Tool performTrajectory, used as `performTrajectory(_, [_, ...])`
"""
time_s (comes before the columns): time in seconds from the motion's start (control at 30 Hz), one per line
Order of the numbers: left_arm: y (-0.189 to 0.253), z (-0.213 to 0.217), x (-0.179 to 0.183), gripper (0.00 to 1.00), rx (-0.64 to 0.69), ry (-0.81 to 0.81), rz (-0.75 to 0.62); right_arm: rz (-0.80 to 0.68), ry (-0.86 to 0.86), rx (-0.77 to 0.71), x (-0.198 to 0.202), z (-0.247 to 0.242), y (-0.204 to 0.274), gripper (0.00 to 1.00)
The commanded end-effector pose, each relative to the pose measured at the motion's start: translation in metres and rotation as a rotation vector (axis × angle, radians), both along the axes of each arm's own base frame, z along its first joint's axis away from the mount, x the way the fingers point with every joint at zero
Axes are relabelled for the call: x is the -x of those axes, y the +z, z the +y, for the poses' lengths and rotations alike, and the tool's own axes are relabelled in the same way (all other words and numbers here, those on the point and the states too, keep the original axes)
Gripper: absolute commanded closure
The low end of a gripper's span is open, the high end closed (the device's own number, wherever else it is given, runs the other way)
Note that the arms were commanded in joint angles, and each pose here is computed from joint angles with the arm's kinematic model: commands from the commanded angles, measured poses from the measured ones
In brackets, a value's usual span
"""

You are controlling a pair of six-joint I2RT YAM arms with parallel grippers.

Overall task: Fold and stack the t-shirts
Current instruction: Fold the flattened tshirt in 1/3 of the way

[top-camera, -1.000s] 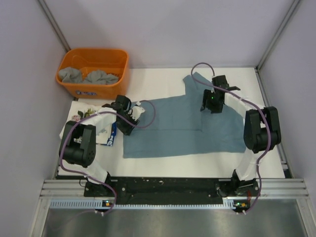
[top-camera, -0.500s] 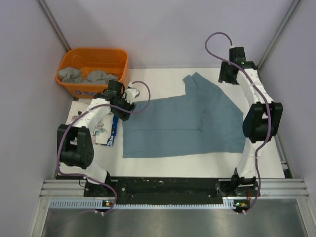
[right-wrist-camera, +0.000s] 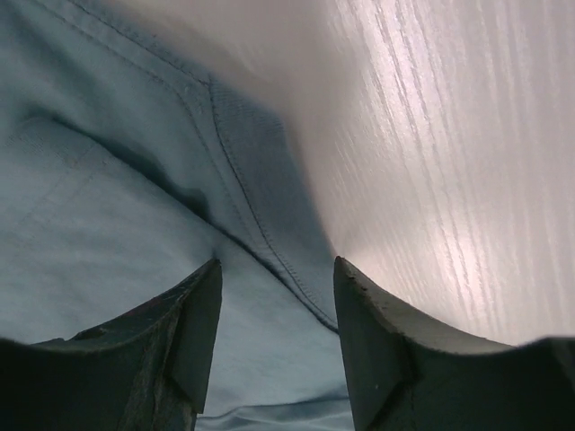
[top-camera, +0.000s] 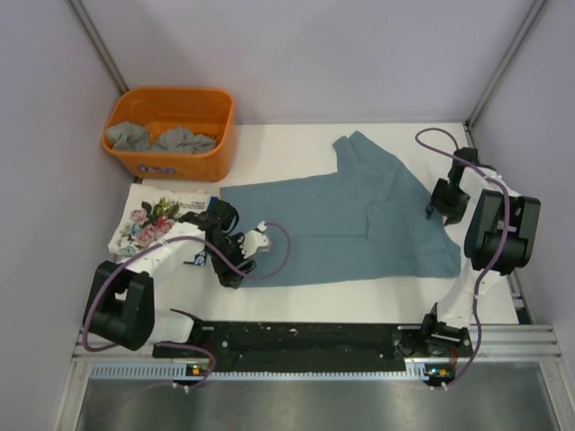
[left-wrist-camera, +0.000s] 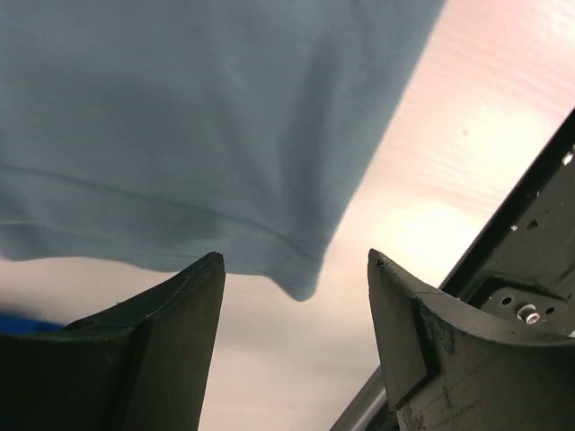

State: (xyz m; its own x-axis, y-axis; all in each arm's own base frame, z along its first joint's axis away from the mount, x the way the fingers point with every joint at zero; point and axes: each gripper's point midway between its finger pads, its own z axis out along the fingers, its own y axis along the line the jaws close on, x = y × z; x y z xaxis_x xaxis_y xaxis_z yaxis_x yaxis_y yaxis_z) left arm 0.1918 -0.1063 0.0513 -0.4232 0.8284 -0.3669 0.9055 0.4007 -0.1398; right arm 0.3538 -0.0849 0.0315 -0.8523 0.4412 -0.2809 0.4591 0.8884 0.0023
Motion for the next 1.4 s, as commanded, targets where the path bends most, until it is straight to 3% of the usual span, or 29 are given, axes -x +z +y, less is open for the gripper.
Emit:
performTrajectory(0.0, [-0.017, 0.003, 0.014, 0.31, -0.042, -0.082, -0.01, -0.134, 0.0, -0.028, -0.021, 0.004, 0.014, 0.53])
performTrajectory(0.2, [-0.031, -0.001, 0.039, 0.37, -0.036, -0.146, 0.022, -0.141, -0.02, -0.016, -0.015, -0.002, 0.012, 0.84])
performTrajectory(0.33, [-0.048, 0.007, 0.041, 0.74, -0.086, -0.132, 0.0, -0.153, -0.064, -0.013, -0.007, -0.012, 0.015, 0.94])
performTrajectory(0.4, [-0.048, 0.009, 0.038, 0.98, -0.095, -0.122, -0.016, -0.149, -0.092, -0.018, 0.0, -0.018, 0.013, 1.0])
performTrajectory(0.43, [-0.046, 0.008, 0.036, 1.0, -0.091, -0.12, -0.03, -0.149, -0.104, -0.019, 0.003, -0.021, 0.013, 1.0])
performTrajectory(0.97, [-0.012, -0.002, 0.085, 1.0, -0.05, -0.425, 0.089, -0.139, -0.263, 0.035, 0.077, -0.041, 0.016, 1.0])
performTrajectory(1.0, [-0.011, 0.002, 0.085, 0.97, -0.066, -0.434, 0.088, -0.145, -0.269, 0.04, 0.079, -0.042, 0.018, 1.0])
performTrajectory(1.03, [-0.011, 0.007, 0.085, 0.83, -0.093, -0.435, 0.089, -0.148, -0.27, 0.048, 0.08, -0.043, 0.02, 1.0])
performTrajectory(1.07, [-0.01, 0.01, 0.082, 0.63, -0.113, -0.428, 0.081, -0.153, -0.275, 0.052, 0.079, -0.044, 0.022, 0.93])
performTrajectory(1.1, [-0.007, 0.013, 0.077, 0.5, -0.137, -0.418, 0.063, -0.163, -0.273, 0.051, 0.077, -0.044, 0.025, 0.77])
performTrajectory(1.13, [-0.003, 0.012, 0.071, 0.43, -0.149, -0.407, 0.044, -0.184, -0.272, 0.047, 0.072, -0.045, 0.031, 0.7])
performTrajectory(1.17, [0.004, 0.01, 0.062, 0.38, -0.155, -0.381, 0.016, -0.201, -0.268, 0.033, 0.067, -0.043, 0.036, 0.58])
performTrajectory(1.2, [0.012, 0.007, 0.049, 0.38, -0.16, -0.338, -0.017, -0.234, -0.261, 0.018, 0.058, -0.042, 0.045, 0.52])
performTrajectory(1.3, [0.047, -0.008, -0.002, 0.37, -0.102, -0.169, -0.126, -0.349, -0.185, 0.013, 0.023, -0.031, 0.083, 0.36])
performTrajectory(1.37, [0.073, -0.01, -0.047, 0.35, -0.026, -0.01, -0.181, -0.418, -0.074, 0.054, -0.01, -0.016, 0.114, 0.31])
